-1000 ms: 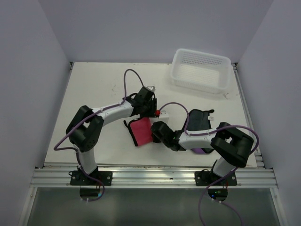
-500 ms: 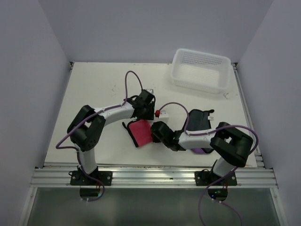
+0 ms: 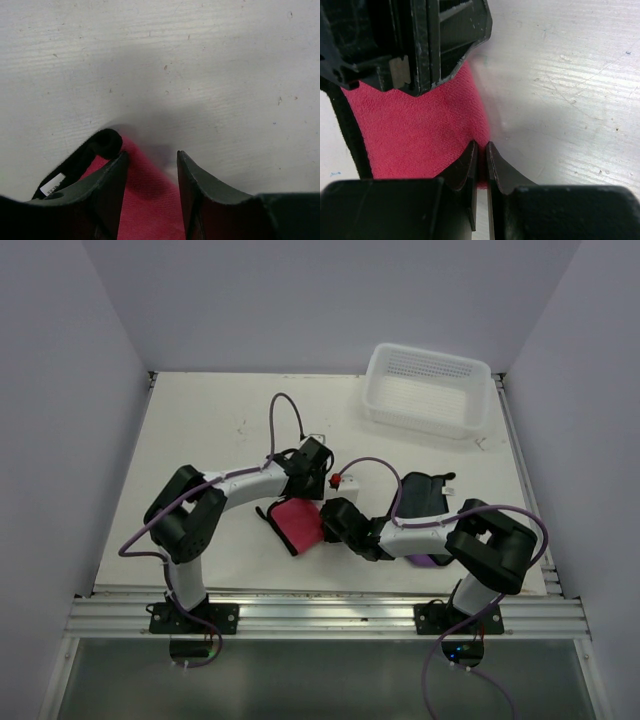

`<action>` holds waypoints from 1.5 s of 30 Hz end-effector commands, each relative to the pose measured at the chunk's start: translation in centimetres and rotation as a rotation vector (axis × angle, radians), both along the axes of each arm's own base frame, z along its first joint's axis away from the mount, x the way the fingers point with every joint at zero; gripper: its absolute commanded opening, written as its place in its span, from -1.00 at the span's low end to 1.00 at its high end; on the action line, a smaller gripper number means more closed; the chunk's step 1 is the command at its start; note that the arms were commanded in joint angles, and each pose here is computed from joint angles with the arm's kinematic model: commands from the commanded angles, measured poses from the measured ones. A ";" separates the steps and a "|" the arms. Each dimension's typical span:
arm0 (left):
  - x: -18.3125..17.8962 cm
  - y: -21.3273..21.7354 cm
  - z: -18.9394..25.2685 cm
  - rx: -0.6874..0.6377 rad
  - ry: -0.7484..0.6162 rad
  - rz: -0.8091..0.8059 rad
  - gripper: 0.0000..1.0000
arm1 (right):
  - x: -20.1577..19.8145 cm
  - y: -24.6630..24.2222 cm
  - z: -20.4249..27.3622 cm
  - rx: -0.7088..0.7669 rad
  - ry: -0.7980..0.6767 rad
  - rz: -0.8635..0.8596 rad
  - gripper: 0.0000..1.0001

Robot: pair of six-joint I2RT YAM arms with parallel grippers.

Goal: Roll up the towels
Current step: Roll the towel

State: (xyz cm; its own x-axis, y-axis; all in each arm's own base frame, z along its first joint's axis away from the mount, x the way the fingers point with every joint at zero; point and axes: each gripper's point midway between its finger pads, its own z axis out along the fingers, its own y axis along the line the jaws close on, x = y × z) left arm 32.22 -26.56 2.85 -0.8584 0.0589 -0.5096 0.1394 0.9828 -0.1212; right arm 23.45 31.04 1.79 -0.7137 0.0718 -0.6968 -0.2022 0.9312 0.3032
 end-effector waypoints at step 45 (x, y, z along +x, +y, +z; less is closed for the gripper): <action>-3.3 6.3 6.8 -0.297 -0.149 0.115 -0.18 | -4.0 -3.4 -1.4 -0.340 -0.085 0.144 -1.00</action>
